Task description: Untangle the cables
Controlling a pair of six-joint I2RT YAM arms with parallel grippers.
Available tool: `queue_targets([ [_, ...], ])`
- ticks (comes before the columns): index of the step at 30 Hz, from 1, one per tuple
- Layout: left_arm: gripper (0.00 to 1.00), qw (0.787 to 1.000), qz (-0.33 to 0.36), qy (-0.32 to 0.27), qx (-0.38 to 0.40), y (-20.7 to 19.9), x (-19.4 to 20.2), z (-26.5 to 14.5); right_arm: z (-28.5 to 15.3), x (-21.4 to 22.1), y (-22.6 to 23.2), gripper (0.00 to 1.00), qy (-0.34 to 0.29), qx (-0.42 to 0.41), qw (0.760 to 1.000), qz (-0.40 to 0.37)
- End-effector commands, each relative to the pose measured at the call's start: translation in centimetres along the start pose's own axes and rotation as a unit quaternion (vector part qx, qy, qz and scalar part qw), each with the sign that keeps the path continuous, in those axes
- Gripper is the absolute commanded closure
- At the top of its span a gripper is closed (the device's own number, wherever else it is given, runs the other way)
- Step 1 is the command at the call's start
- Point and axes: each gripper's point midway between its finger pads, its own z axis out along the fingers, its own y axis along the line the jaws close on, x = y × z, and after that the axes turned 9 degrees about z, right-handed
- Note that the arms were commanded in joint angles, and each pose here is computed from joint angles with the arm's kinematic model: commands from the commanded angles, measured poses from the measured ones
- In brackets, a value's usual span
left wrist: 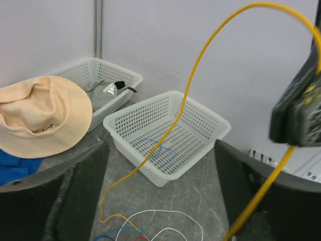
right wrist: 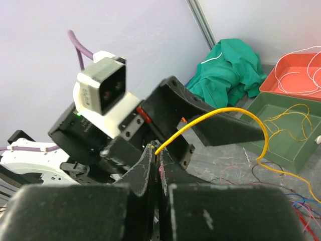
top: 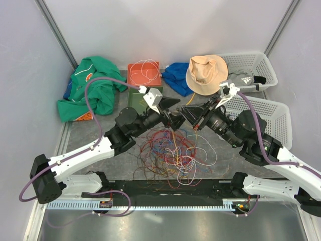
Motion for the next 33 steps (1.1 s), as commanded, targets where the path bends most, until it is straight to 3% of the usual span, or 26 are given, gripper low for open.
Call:
queue_targets([
  [1,0.36,0.999,0.011,-0.027,0.014,-0.4,-0.8,0.2,-1.2,-2.4,2.3,1.00,-0.025,-0.033,0.999,0.014],
  [3,0.71,0.999,0.018,-0.039,0.020,-0.6,-1.6,0.1,-1.3,-2.5,2.0,1.00,-0.028,-0.027,0.999,0.010],
  [4,0.98,0.999,0.017,-0.043,0.015,-0.5,-2.0,0.1,-1.5,-2.5,1.8,1.00,-0.030,-0.024,0.999,0.009],
  [9,0.98,0.998,0.018,-0.062,-0.002,0.0,-4.5,0.1,-1.9,-2.8,1.1,1.00,-0.040,-0.011,0.999,0.002],
  [16,0.97,0.999,0.016,-0.034,-0.012,0.6,-2.8,1.6,-2.0,-3.3,2.3,1.00,-0.036,-0.029,0.999,0.008],
  [17,0.86,0.999,0.012,-0.030,-0.012,0.5,-2.5,1.8,-2.0,-3.4,2.4,1.00,-0.036,-0.031,0.999,0.008],
  [18,0.54,1.000,0.009,-0.023,-0.013,0.6,-1.9,1.9,-2.1,-3.6,2.6,1.00,-0.038,-0.033,0.999,0.009],
  [21,0.15,1.000,-0.010,-0.011,-0.016,0.7,-0.2,2.4,-2.1,-3.6,2.8,1.00,-0.035,-0.036,0.999,0.010],
  [23,0.08,1.000,-0.014,-0.019,-0.009,0.5,0.1,2.7,-2.1,-3.6,2.8,1.00,-0.035,-0.037,0.999,0.010],
  [24,0.01,1.000,-0.016,-0.017,-0.006,0.4,0.6,2.8,-2.1,-3.7,2.9,1.00,-0.035,-0.037,0.999,0.010],
  [29,0.01,0.999,-0.019,-0.024,0.012,-0.1,1.7,3.8,-2.0,-3.5,3.1,1.00,-0.030,-0.041,0.999,0.012],
  [32,0.26,0.999,-0.015,-0.024,0.034,-0.8,2.0,4.1,-1.9,-3.4,3.0,1.00,-0.030,-0.040,0.999,0.010],
  [33,0.54,0.999,-0.013,-0.023,0.035,-0.8,2.2,4.3,-2.1,-3.6,2.9,1.00,-0.033,-0.039,0.999,0.010],
])
